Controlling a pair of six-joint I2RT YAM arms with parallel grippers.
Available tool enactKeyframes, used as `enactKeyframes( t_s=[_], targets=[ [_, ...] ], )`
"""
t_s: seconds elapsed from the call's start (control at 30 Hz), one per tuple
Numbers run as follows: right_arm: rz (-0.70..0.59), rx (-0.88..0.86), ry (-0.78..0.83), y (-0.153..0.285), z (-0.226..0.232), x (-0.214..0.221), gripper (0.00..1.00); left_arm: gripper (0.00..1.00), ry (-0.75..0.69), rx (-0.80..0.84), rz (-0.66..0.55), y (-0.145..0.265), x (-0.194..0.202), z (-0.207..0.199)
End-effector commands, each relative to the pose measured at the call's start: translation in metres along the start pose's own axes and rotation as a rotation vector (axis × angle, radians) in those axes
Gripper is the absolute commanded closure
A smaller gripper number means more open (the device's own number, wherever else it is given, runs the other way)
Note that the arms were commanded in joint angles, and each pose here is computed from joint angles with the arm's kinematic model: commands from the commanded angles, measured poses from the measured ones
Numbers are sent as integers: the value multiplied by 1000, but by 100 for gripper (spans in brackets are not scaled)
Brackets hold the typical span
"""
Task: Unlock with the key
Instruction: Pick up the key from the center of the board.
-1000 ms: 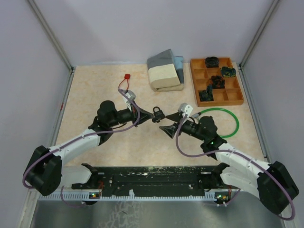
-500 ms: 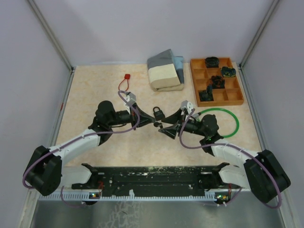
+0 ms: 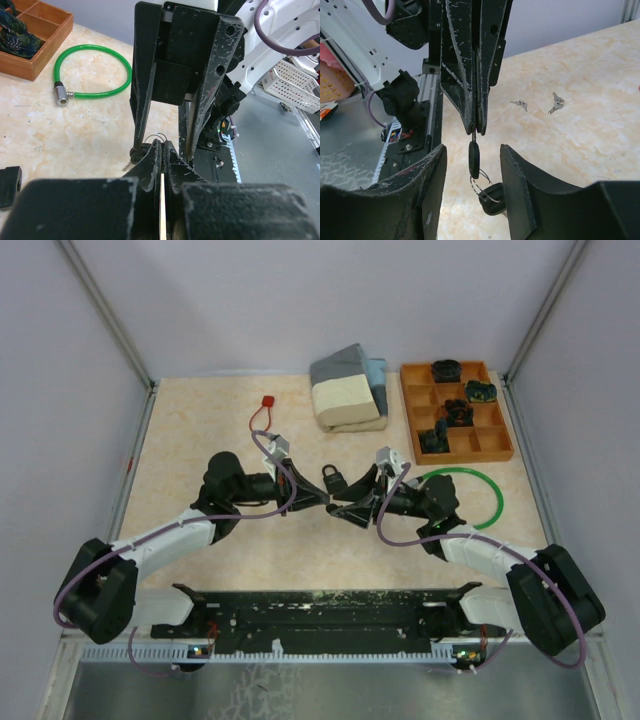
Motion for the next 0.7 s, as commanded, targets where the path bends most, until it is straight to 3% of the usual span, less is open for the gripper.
enactKeyframes(
  t_s=[0.0, 0.27, 0.67],
  targets=[
    [-2, -75, 55, -7, 9, -17, 55, 100, -41, 35, -34, 0, -11, -3],
    [21, -42, 22, -3, 5, -6, 59, 100, -19, -124, -53, 2, -17, 13],
    [10, -5, -1, -4, 0, 4, 54, 100, 55, -292, -154, 10, -27, 24]
  ],
)
Point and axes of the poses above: each gripper's point midway between its finger pads, its own y axis back along the fingers, its own z axis along the line the jaws close on, x = y × z, the point moved 4 cm from there along y, back along the fingers, and after that the axes turned 14 degrees about -y, right-handed, at the moved point
